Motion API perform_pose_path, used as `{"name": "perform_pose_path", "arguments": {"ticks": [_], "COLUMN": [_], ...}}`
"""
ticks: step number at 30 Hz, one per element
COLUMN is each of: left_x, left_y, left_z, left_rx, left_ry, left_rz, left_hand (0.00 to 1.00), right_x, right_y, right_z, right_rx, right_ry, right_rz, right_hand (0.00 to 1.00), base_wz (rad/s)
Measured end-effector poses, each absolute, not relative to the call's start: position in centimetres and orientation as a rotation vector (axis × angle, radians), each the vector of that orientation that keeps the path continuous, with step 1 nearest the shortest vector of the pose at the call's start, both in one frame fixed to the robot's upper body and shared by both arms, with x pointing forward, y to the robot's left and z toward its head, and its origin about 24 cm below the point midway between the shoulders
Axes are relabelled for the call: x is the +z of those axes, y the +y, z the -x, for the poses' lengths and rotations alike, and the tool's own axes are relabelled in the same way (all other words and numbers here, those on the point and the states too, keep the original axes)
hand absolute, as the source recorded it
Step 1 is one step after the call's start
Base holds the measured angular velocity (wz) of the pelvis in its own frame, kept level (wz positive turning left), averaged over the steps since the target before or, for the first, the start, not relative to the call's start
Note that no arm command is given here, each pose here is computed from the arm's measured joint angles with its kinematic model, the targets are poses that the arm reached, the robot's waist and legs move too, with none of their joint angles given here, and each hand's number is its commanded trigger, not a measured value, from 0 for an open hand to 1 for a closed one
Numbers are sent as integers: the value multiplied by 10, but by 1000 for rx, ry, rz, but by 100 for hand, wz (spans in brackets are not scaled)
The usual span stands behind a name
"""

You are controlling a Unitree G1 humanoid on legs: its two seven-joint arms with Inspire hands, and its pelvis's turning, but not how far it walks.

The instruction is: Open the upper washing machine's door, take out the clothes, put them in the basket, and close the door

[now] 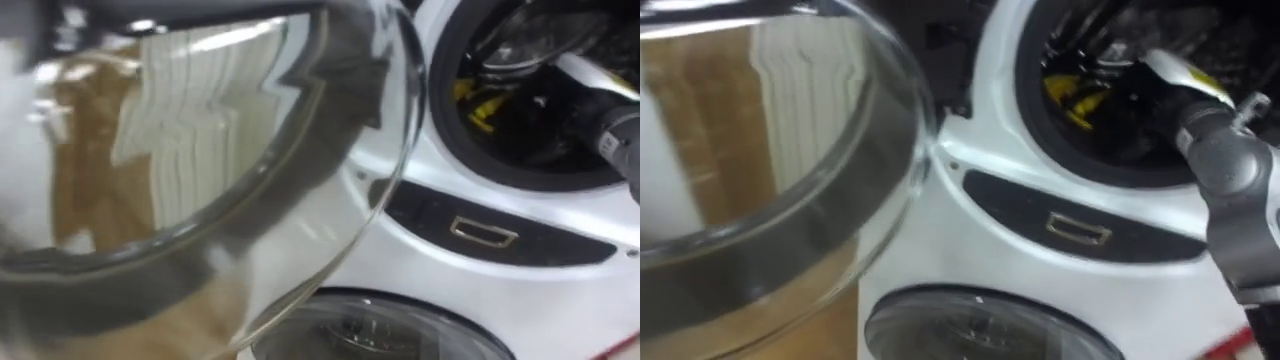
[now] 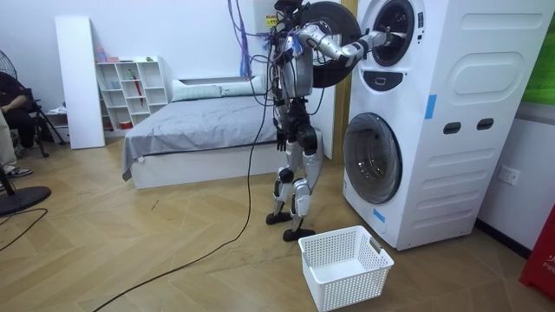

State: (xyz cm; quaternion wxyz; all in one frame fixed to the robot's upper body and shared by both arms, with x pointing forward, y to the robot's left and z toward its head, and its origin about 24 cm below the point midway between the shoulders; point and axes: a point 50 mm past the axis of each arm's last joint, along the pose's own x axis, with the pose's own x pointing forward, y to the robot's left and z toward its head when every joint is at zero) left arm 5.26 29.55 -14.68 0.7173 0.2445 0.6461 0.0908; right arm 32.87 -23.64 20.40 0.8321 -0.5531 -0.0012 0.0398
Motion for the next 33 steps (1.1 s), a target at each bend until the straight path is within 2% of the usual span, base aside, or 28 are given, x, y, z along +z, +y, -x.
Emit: {"name": "perform_pose_path", "arguments": {"ticks": [8,12,17,22,33], "left_x": [-149,-151,-152,-154,-155], "left_y": [295,291,290,286,281], "left_z": [-34,-18,-9,-9,9], "left_rx": [227,253,262,251,255], "left_ry": [1453,1474,1481,1470,1507], "left_rz": [-498,-479,-466,-455,-430], "left_hand": [0,0,0,0,0], "right_x": [228,242,252,245,219], "right_y": [-198,-174,-160,-161,-191], "right_z": [-299,-270,-255,-250,-230], "right_rx": [207,297,361,384,327], "right_ry": [-207,-382,-501,-491,-381], "right_rz": [1203,1183,1166,1147,1052], "right_hand": [100,100,100,100,100], "base_wz": [-14,-6,-11,-8,-4]}}
